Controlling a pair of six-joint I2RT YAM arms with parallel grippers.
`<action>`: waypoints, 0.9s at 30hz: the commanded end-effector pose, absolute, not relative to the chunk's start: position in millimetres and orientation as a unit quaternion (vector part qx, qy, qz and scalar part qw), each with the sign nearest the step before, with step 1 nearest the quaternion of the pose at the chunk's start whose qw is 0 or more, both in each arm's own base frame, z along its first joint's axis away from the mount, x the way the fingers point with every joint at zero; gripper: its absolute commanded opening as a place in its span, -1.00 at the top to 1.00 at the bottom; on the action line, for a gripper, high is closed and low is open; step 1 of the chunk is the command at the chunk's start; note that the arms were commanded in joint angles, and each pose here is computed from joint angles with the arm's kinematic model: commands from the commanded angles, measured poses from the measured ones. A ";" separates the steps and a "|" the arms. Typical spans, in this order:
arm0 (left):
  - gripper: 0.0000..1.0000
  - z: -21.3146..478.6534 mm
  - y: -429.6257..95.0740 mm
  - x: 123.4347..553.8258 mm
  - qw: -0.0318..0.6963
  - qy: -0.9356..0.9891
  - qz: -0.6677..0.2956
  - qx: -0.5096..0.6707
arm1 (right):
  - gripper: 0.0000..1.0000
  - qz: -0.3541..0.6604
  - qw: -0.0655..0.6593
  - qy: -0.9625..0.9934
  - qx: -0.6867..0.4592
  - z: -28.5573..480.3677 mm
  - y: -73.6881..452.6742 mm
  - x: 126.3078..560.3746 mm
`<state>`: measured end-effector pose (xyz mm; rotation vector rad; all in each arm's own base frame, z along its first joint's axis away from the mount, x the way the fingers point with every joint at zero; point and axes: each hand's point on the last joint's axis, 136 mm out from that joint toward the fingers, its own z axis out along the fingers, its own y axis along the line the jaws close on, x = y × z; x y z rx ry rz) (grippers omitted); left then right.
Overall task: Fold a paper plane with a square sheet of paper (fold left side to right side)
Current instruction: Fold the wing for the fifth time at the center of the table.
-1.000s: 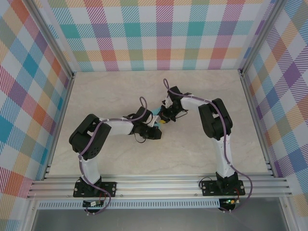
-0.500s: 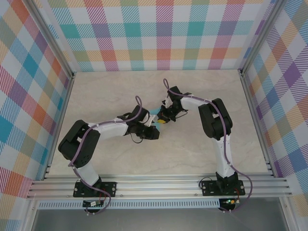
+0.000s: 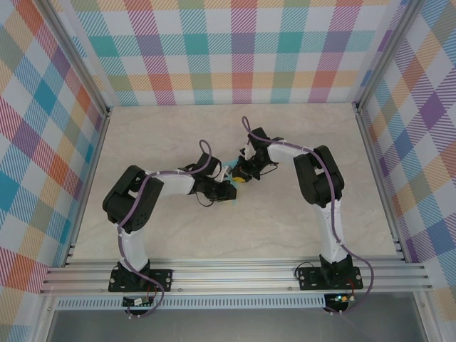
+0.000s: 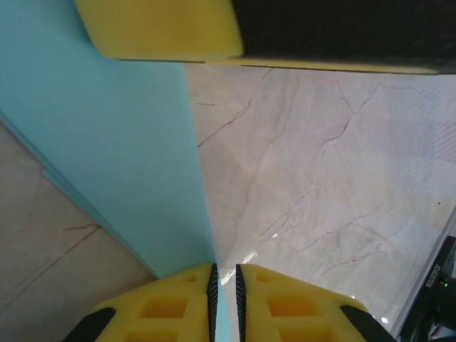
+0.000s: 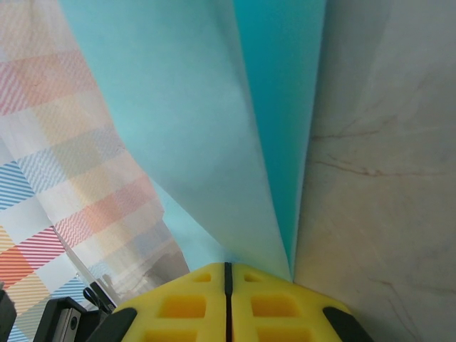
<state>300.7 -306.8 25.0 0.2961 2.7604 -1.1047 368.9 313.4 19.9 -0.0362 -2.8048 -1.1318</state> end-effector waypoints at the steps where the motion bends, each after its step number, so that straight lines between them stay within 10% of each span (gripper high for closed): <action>1: 0.68 17.8 -307.1 302.1 0.076 0.933 -0.337 0.104 | 0.89 -0.366 0.037 -0.930 -0.017 25.0 310.6 378.6; 27: 0.82 -25.9 -268.5 283.4 0.049 0.971 -0.213 0.102 | 1.00 -0.310 -0.008 -0.950 0.024 1.9 301.3 410.2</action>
